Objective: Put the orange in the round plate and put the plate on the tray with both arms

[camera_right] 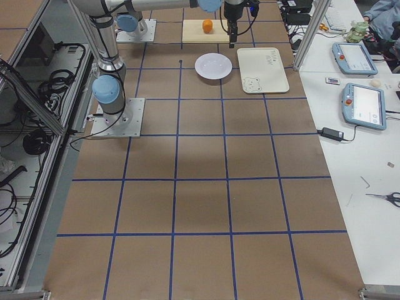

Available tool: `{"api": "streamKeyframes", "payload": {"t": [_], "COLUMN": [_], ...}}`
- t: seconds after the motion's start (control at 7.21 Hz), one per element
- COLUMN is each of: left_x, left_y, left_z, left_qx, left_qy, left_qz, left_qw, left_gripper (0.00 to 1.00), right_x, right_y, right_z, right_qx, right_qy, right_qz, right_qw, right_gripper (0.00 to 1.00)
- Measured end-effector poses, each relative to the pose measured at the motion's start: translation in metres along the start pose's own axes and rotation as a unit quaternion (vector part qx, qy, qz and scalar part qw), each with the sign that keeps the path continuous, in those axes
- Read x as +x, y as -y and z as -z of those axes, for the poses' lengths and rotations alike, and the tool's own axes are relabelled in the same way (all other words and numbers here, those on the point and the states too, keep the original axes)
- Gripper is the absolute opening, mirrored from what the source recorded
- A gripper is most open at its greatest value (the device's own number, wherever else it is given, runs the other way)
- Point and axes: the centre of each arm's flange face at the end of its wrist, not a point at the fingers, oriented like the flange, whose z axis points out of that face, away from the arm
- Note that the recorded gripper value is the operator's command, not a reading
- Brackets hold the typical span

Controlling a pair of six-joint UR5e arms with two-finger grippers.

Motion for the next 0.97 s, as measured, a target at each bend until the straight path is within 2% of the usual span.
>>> {"api": "streamKeyframes", "payload": {"t": [0.97], "left_x": [0.0013], "left_y": [-0.0009], "left_z": [0.0019], "left_qx": [0.002], "left_qy": [-0.001], "left_qz": [-0.001], "left_qw": [1.0000], "left_gripper": [1.00], "right_x": [0.0005], "right_y": [-0.0056], "right_z": [-0.0049], "right_qx": [0.000], "right_qy": [0.000], "right_qz": [-0.001], "right_qw": [1.0000], "right_gripper": [1.00]}}
